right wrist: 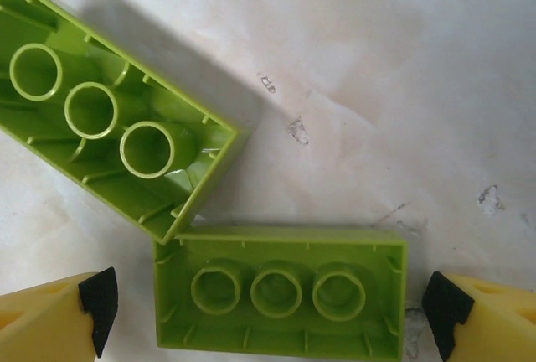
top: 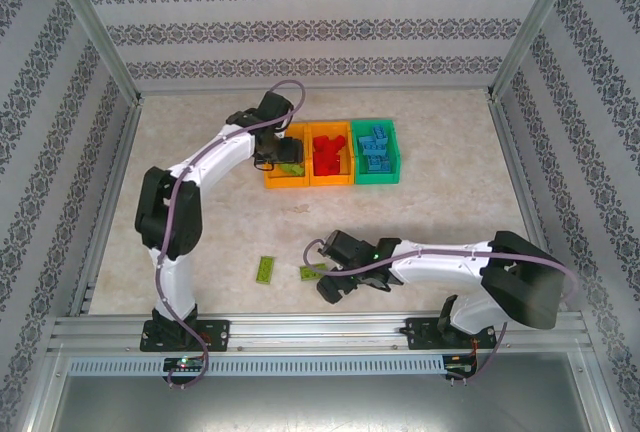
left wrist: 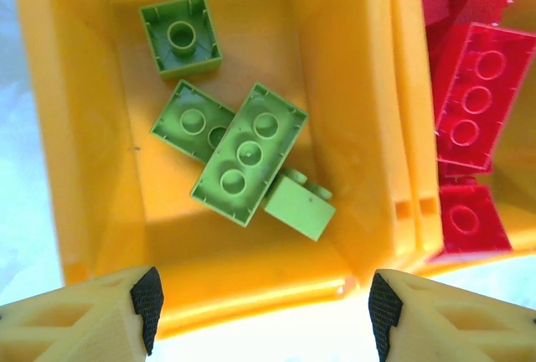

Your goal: Sort the legos into containers by color

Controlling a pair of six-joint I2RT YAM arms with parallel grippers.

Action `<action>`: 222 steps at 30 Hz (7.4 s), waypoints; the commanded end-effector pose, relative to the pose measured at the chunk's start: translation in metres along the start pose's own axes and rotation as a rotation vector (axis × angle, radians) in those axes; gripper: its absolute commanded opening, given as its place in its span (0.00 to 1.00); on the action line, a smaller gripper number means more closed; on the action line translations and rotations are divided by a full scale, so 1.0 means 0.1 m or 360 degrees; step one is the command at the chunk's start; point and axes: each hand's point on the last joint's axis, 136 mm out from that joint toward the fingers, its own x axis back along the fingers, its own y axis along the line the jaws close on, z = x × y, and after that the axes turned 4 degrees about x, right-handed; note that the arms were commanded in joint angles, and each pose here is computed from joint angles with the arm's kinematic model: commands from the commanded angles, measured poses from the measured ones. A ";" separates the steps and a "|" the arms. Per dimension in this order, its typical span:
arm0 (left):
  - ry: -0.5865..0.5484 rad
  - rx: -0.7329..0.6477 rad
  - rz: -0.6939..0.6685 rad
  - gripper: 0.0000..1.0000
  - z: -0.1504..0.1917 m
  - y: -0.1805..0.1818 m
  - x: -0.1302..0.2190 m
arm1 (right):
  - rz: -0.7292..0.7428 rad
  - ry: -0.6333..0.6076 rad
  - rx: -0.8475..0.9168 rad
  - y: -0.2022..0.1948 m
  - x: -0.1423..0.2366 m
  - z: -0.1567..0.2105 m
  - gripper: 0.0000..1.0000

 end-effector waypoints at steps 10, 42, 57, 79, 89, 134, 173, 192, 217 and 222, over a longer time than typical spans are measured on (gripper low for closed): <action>-0.0139 0.0072 0.0007 0.69 0.13 0.16 0.50 | 0.0188 0.0162 0.0102 -0.08 -0.12 0.01 0.76; 0.0169 0.0111 -0.0071 0.69 2.06 0.55 0.64 | -0.0444 -0.0798 -0.0467 -0.81 1.04 -2.61 0.58; 0.0316 -0.0005 -0.0077 0.70 2.65 0.52 0.53 | -0.0575 -0.0641 -0.0801 -1.52 0.24 -3.37 0.60; 0.0356 0.0003 -0.0134 0.62 2.81 0.44 0.28 | -0.0580 -0.0595 -0.0828 -1.55 0.14 -3.37 0.81; 0.0373 0.0024 -0.0141 0.42 2.85 0.45 0.22 | -0.0574 -0.0717 -0.0807 -1.55 0.50 -3.45 0.83; -0.0112 0.0055 0.0004 0.28 -0.51 0.06 -0.08 | -0.0123 -0.0353 -0.0283 0.01 0.15 -0.86 0.98; -0.0516 0.0310 0.0013 0.99 -0.24 0.36 0.60 | 0.0239 -0.0117 -0.0134 0.22 -0.04 -0.77 0.60; -0.0618 0.0343 -0.0170 1.00 0.54 0.96 0.84 | -0.0408 -0.0869 -0.0898 -1.03 0.80 -2.76 0.59; -0.0570 0.0327 -0.0258 1.00 0.80 1.13 0.86 | -0.0608 -0.0761 -0.1178 -1.58 0.14 -3.58 0.84; -0.0578 0.0329 -0.0258 1.00 0.82 1.14 0.88 | -0.0760 -0.0818 -0.1139 -1.44 0.31 -3.70 0.98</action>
